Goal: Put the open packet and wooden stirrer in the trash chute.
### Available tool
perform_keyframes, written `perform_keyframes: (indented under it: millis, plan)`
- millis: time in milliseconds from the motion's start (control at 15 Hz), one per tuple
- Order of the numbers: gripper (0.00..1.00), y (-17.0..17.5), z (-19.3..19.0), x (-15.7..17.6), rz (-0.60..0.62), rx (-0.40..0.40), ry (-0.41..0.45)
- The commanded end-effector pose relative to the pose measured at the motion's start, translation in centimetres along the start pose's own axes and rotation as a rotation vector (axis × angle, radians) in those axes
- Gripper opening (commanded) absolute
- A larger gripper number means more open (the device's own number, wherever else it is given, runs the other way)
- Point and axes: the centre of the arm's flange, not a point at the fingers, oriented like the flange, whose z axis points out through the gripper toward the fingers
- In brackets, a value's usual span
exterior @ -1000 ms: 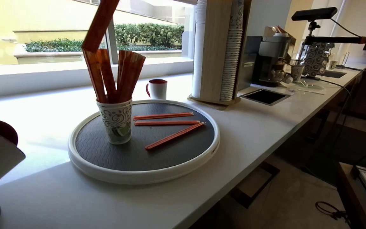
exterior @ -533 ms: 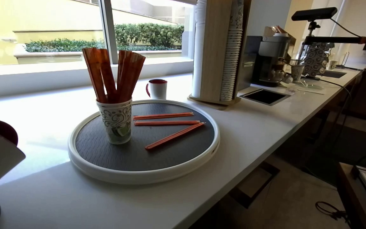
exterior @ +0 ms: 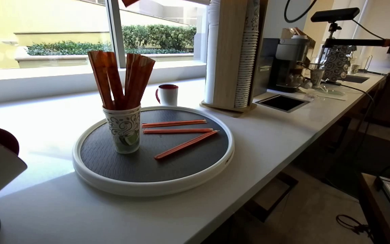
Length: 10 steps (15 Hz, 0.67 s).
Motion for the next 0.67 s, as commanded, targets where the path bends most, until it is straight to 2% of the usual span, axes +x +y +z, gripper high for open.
perform_keyframes:
  millis: [0,67,267,333,400,467,600]
  plan:
    - [0.01,3.6,0.8,-8.6,0.136,-0.025,0.150]
    - [0.06,1.6,0.0,-3.2,0.087,-0.056,0.069]
    - [0.06,1.8,0.1,-5.5,0.135,-0.078,0.083]
    - [0.06,1.8,0.0,-5.5,0.138,-0.075,0.085]
    - [0.01,1.8,-0.1,-5.4,0.140,-0.074,0.087]
    - [0.01,1.0,0.4,-4.6,0.171,-0.045,0.083]
    - [0.01,1.1,1.1,-4.3,0.202,-0.068,0.080]
